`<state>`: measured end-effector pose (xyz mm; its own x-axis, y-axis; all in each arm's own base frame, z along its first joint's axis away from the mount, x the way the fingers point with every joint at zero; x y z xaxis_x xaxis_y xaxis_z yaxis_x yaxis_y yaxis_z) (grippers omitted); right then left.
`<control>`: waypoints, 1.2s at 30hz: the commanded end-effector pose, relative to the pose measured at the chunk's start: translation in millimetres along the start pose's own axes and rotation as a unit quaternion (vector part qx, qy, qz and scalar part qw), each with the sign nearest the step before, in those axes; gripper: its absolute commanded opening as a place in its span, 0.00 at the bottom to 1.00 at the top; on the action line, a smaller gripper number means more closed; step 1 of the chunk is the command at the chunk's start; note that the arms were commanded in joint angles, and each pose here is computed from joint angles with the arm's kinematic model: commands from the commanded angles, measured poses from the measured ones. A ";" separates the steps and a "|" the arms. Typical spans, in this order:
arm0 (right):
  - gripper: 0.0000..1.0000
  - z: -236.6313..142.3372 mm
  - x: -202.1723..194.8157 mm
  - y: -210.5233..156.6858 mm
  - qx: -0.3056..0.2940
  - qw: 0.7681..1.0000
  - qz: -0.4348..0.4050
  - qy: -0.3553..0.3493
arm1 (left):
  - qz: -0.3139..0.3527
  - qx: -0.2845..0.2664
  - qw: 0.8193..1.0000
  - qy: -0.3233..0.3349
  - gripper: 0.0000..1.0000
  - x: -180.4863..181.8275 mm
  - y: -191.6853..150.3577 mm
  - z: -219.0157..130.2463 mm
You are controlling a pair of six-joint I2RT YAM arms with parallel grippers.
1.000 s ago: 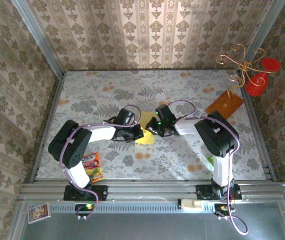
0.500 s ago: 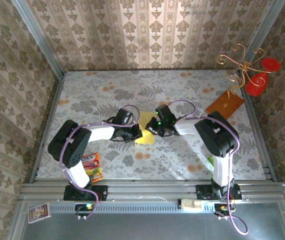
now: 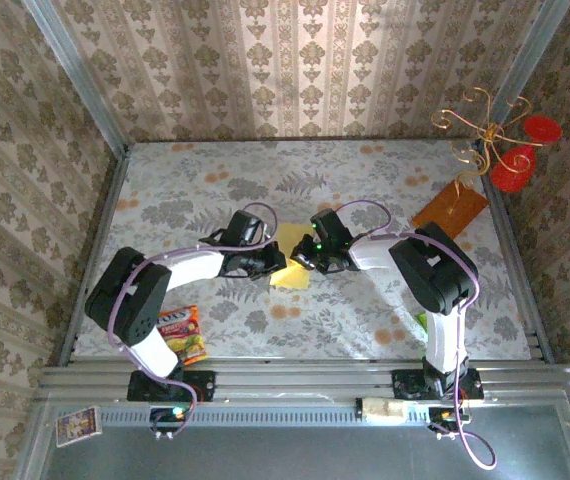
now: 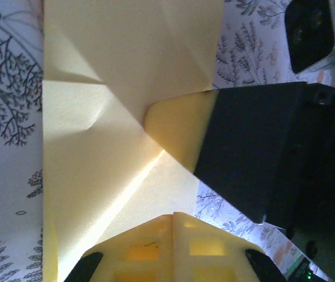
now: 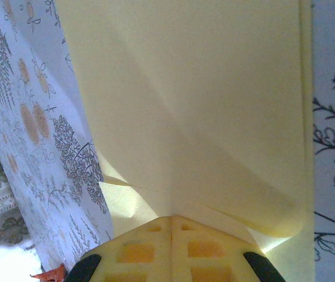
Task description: Fold a paper plane with a square sheet of paper (pick it up from the middle)
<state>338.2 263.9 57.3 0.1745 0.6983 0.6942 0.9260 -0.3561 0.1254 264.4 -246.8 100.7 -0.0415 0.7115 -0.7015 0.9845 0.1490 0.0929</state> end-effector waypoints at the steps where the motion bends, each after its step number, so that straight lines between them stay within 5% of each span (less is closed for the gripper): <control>1: 0.06 8.5 -62.0 -16.8 0.012 0.992 0.039 -0.123 | 0.009 0.010 1.000 0.010 0.00 0.8 4.1 4.5; 36: 0.06 8.8 -65.0 -17.6 0.016 0.990 0.038 -0.133 | 0.012 0.044 0.996 0.073 0.00 30.8 -4.2 19.8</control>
<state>338.1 263.8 57.2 0.1743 0.6989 0.6937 0.9262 -0.3555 0.1255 263.9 -246.1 67.8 -0.0317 0.7778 -0.6277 0.9952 0.0828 0.0524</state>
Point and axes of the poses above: each hand's point on the last joint's axis, 136 mm out from that joint toward the fingers, its own z axis out along the fingers, its own x axis along the line the jaws close on, y = z × x, the point moved 6 cm from there along -z, back along the fingers, and after that the axes turned 5 degrees about -z, right-handed, at the moved point
